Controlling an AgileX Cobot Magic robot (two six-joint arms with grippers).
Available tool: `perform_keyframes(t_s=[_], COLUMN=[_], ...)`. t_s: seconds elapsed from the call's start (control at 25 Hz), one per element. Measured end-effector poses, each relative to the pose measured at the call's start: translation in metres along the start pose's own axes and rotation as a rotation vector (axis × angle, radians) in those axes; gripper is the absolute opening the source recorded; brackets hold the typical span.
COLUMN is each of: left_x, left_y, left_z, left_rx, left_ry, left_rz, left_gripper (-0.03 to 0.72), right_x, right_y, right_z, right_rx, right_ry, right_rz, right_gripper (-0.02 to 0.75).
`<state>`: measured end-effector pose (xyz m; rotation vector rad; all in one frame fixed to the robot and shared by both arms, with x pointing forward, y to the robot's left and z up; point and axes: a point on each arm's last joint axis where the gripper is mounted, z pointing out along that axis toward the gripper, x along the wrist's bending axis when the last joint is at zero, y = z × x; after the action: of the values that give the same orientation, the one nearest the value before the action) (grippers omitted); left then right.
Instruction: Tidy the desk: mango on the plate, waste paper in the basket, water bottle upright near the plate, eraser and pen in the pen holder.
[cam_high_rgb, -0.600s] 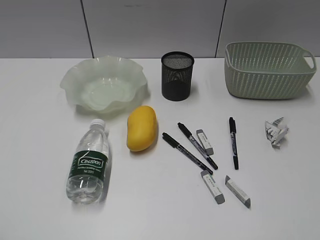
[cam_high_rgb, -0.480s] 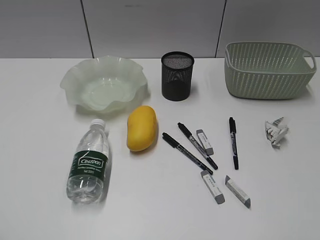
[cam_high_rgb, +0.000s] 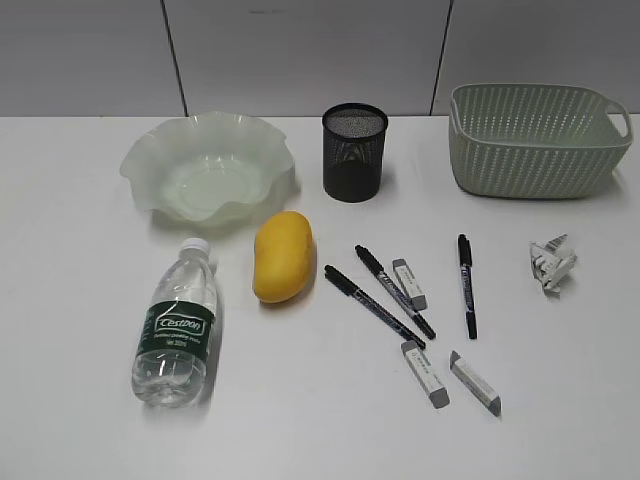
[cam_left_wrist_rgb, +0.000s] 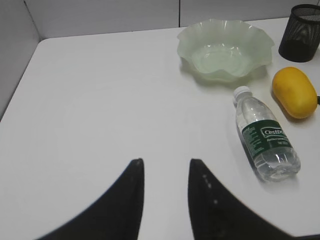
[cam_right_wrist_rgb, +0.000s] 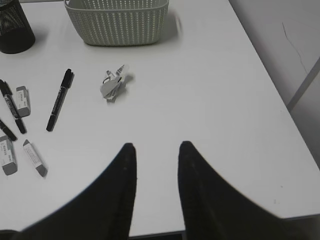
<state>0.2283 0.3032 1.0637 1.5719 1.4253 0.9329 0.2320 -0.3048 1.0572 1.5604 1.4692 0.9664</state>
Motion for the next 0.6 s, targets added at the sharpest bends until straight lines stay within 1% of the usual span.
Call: perform_keyframes(t_s=[0.48,0.56,0.6], left_x=[-0.001,-0.006,-0.011], left_y=[0.000,0.003,0.009], left_z=[0.000,0.004,0.009], left_rx=[0.000,0.022,0.048], left_ry=[-0.008,-0.074,-0.126], left_rz=[-0.004,-0.021,-0.023], left_gripper=[0.229,0.229,0.232], right_x=[0.000,0.000,0.000], right_y=[0.000,0.000,0.000], right_z=[0.000,0.000,0.000], right_rx=[0.000,0.000,0.000], right_ry=[0.000,0.000,0.000], right_rz=[0.000,0.000,0.000], right_gripper=[0.242,0.242,0.242])
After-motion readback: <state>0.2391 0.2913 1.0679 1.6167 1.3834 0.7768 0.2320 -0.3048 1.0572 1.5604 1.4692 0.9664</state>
